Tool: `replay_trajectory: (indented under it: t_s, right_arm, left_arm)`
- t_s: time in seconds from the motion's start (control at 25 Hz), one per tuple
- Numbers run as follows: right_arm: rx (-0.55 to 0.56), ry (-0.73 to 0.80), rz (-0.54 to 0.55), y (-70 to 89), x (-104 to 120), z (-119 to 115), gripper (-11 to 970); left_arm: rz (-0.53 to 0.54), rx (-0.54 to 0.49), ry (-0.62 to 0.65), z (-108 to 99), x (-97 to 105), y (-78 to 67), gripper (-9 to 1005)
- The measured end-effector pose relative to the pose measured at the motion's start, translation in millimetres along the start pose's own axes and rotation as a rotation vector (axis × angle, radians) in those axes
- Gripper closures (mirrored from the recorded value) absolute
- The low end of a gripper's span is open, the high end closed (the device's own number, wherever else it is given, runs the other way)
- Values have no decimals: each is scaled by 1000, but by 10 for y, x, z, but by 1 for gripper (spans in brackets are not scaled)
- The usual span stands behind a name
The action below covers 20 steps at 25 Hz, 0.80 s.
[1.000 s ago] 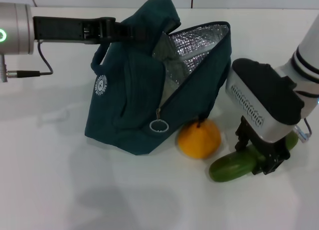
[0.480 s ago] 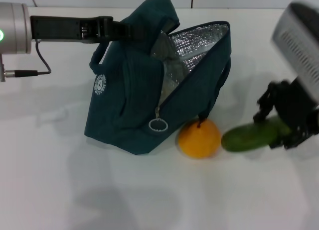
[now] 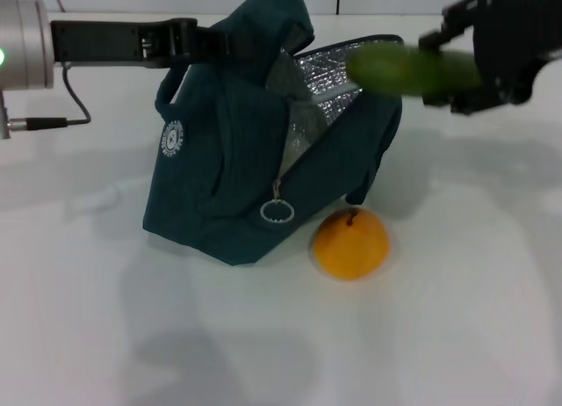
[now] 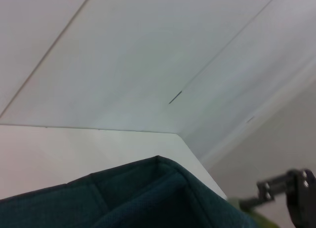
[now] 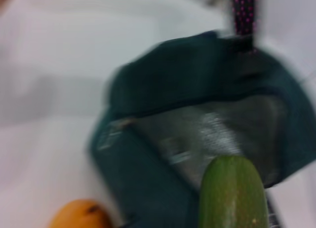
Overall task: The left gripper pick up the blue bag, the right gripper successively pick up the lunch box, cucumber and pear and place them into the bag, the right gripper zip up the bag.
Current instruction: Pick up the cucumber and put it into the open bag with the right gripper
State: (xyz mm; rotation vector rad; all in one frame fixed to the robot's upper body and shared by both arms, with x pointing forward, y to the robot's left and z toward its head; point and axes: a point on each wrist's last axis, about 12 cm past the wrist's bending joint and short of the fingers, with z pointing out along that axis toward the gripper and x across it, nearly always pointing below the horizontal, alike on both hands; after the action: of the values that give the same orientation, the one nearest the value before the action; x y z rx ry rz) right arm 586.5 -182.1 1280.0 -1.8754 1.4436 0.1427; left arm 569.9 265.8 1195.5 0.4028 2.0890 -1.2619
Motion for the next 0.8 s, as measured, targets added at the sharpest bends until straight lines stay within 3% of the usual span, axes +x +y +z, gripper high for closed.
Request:
replay_trajectory:
  t_s: [0.32, 0.64, 0.8]
  right_arm:
    - [264, -261, 147, -142, 171, 186, 384]
    - [284, -556, 247, -96, 231, 279, 383]
    - [275, -626, 300, -52, 305, 341, 382]
  left_arm:
    - [1, 8, -5, 68, 6, 22, 946]
    - [14, 26, -8, 126, -17, 32, 946]
    - [19, 22, -12, 135, -39, 29, 946]
